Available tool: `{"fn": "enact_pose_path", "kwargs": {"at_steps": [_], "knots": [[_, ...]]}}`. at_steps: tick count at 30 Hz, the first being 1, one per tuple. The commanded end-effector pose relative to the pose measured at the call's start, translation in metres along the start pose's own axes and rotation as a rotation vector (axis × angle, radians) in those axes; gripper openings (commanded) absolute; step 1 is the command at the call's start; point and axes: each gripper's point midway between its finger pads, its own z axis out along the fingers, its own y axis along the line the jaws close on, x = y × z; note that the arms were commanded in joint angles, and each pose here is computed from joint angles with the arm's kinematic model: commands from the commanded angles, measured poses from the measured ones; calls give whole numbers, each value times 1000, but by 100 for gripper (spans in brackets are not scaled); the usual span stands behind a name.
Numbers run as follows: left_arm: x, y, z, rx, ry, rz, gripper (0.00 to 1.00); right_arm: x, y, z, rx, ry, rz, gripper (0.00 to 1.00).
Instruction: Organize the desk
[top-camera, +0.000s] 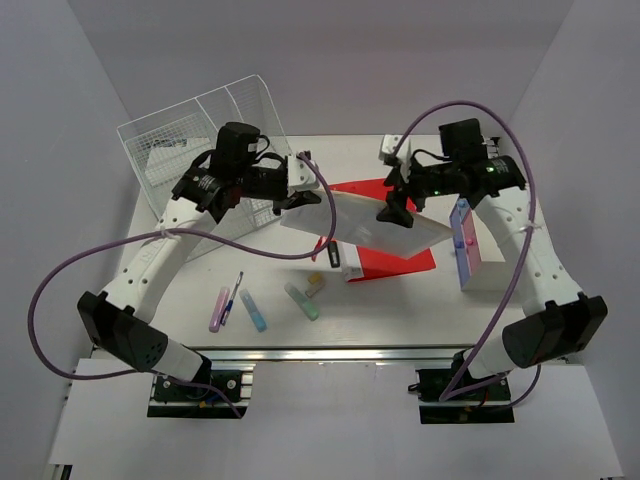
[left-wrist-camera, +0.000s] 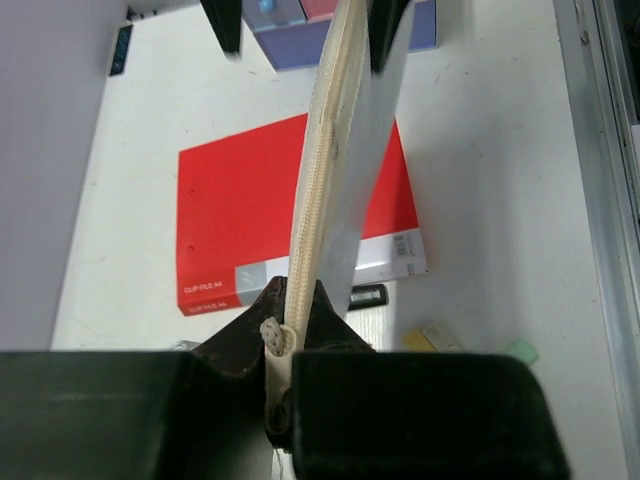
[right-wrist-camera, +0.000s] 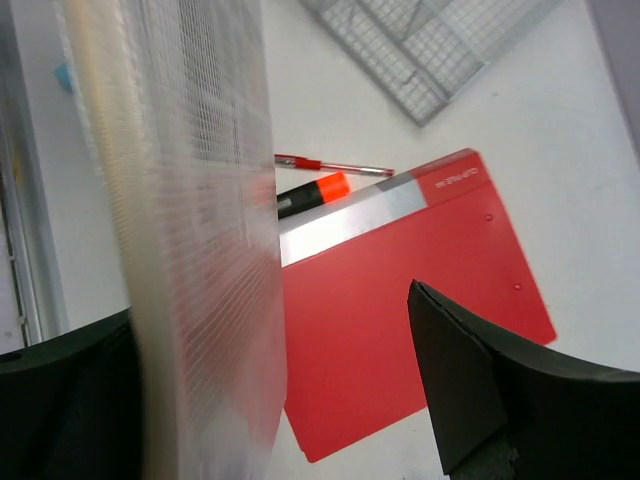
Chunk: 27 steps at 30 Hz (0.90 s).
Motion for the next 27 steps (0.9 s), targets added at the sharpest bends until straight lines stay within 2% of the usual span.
{"fn": "enact_pose_path", "kwargs": {"at_steps": [1, 5, 6, 7, 8, 11, 12, 14, 16, 17, 18, 20, 21, 22, 23, 24, 25, 26, 27], "knots": [[-32, -4, -16, -5, -69, 111, 0, 6, 9, 15, -47, 67, -38, 89], [-34, 1, -16, -21, -63, 103, 0, 2, 12, 32, -74, 92, -42, 81], [-33, 2, -16, -21, -60, 95, 0, 0, 7, 37, -51, 92, -31, 69], [-32, 3, -15, -24, -57, 88, 0, -2, 8, 41, -46, 90, -28, 62], [-29, 5, -14, -28, -47, 82, 0, -2, 5, 44, -36, 93, -19, 47], [-26, 8, -13, -40, -34, 65, 0, -6, -4, 47, 18, 91, -4, 15], [-24, 11, -13, -56, -28, 58, 0, -6, -9, 48, 38, 88, -8, 0], [-25, 14, -14, -83, -30, 43, 0, -9, -12, 49, 55, 73, 11, 0], [-30, 26, -19, -174, -41, -2, 53, -18, -24, 50, 122, 34, 44, 0], [-31, 31, -22, -216, -43, -21, 95, -22, -30, 48, 162, 18, 54, 0], [-34, 46, -32, -341, -53, -77, 98, -21, -42, 46, 229, 25, 66, 0], [-46, 69, -49, -514, -101, -135, 98, -31, -60, 43, 323, -22, 91, 0], [-52, 74, -64, -603, -135, -221, 98, -34, -72, 38, 394, -24, 100, 0], [-39, 94, -86, -794, -103, -288, 98, -40, -79, 34, 433, -45, 107, 0], [-39, 104, -104, -915, -116, -342, 98, -53, -87, 31, 471, -94, 112, 0], [-34, 109, -120, -1024, -135, -464, 98, -60, -96, 27, 511, -126, 124, 0], [-33, 121, -158, -1240, -135, -535, 98, -69, -98, 26, 517, -166, 123, 0], [-21, 117, -169, -1312, -100, -622, 98, -87, -105, 25, 534, -251, 137, 0], [-19, 116, -178, -1371, -123, -685, 98, -99, -105, 27, 524, -312, 151, 0]]}}
